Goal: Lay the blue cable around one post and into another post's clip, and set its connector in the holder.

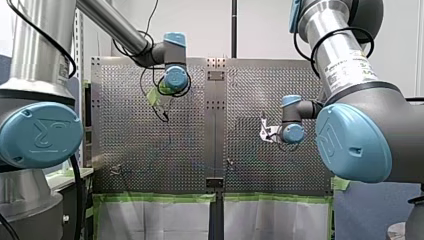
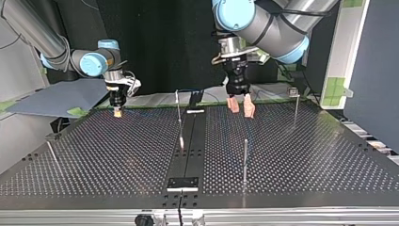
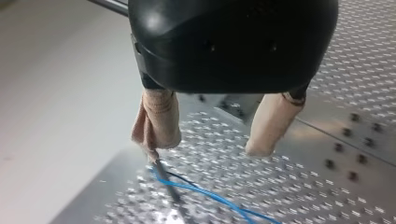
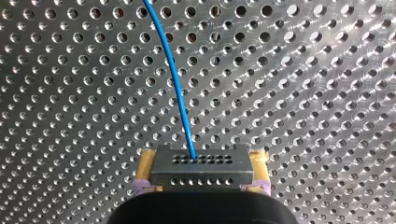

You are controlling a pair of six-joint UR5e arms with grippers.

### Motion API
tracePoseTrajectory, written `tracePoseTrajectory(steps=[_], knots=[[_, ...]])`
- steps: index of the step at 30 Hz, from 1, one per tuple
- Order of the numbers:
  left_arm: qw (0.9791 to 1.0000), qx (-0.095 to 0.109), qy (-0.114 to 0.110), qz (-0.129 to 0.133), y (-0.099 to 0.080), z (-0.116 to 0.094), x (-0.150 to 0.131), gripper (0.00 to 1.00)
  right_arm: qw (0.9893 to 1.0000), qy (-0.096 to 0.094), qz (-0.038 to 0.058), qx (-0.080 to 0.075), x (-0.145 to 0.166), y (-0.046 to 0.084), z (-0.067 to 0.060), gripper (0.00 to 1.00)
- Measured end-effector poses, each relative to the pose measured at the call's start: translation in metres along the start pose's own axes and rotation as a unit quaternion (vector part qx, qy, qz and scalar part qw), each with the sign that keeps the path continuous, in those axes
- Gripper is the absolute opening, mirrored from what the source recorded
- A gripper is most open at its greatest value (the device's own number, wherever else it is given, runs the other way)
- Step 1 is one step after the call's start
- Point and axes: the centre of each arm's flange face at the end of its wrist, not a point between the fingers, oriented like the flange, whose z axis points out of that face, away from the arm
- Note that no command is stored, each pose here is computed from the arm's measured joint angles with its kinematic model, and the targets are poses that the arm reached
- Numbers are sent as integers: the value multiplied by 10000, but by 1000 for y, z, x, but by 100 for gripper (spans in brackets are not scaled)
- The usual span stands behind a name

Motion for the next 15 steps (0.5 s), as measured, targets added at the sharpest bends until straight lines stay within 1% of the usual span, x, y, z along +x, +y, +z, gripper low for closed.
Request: tracePoseTrajectory(steps=[3,6,11,15], knots=[[9997,98,-72,-233,-6,-2,-13,100,10000,-1,-11,0,0,0,0,1],[9987,231,-78,-436,-12,-3,-22,100,10000,-6,-20,-1,-1,0,0,1],[9974,361,88,-617,-13,2,-11,100,10000,-17,-45,-2,-1,0,0,1],[9963,413,244,-719,-9,8,2,100,10000,-20,-58,-1,-1,0,0,1]])
